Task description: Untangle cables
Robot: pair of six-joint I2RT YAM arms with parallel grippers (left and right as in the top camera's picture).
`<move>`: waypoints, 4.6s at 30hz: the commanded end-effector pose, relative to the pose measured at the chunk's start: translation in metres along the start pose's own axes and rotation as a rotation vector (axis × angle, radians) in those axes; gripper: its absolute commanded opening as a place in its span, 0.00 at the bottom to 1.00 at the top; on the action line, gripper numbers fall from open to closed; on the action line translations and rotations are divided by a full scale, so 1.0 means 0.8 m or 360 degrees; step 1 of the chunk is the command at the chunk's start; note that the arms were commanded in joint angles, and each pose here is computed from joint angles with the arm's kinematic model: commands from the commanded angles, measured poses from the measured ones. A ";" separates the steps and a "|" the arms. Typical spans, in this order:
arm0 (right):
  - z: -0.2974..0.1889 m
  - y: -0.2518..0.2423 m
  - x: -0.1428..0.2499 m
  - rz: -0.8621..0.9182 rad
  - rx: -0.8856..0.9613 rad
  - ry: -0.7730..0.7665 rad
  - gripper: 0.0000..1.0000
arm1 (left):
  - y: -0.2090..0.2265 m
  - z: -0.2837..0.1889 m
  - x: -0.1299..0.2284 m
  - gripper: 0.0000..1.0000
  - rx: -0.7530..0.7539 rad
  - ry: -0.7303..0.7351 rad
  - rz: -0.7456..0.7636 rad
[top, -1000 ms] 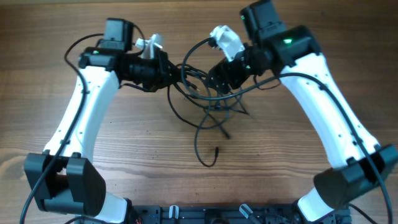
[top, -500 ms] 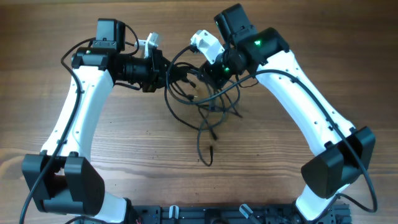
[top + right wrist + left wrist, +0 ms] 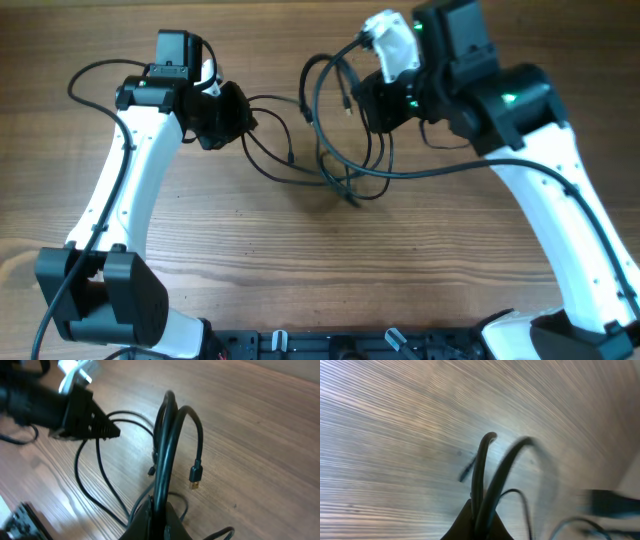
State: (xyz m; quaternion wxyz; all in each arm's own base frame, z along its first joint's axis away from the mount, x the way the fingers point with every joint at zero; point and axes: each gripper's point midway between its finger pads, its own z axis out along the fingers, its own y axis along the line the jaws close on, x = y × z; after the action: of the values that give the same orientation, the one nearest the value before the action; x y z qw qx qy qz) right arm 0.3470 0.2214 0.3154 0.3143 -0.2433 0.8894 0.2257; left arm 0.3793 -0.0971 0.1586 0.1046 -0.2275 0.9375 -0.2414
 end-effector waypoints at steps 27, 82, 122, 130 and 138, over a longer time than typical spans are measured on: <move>0.076 -0.064 0.081 0.0697 -0.0266 0.0348 0.75 | -0.118 -0.185 -0.018 0.04 0.0640 -0.0679 0.0240; -0.176 -0.163 -0.084 0.0825 0.0283 -0.0594 0.04 | 0.077 -0.065 -0.034 0.04 -0.0603 -0.0460 0.0051; -0.078 -0.085 -0.060 0.0540 -0.0188 -0.0168 0.04 | -0.105 0.006 0.034 0.93 0.0082 -0.0074 0.0673; -0.132 -0.084 -0.072 0.0551 -0.0634 -0.0331 0.04 | -0.186 0.061 0.124 0.99 0.0776 0.0345 0.1167; -0.161 -0.097 -0.074 0.0583 -0.0754 -0.0426 0.04 | -0.235 0.082 0.149 0.99 0.0868 0.0167 0.1568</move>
State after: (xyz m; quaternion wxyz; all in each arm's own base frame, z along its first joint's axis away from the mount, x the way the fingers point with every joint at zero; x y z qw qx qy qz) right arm 0.3788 0.1026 0.4160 0.3115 -0.0907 0.8100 0.4886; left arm 0.3668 -0.3191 0.1988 0.1970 0.2501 0.8395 -0.4403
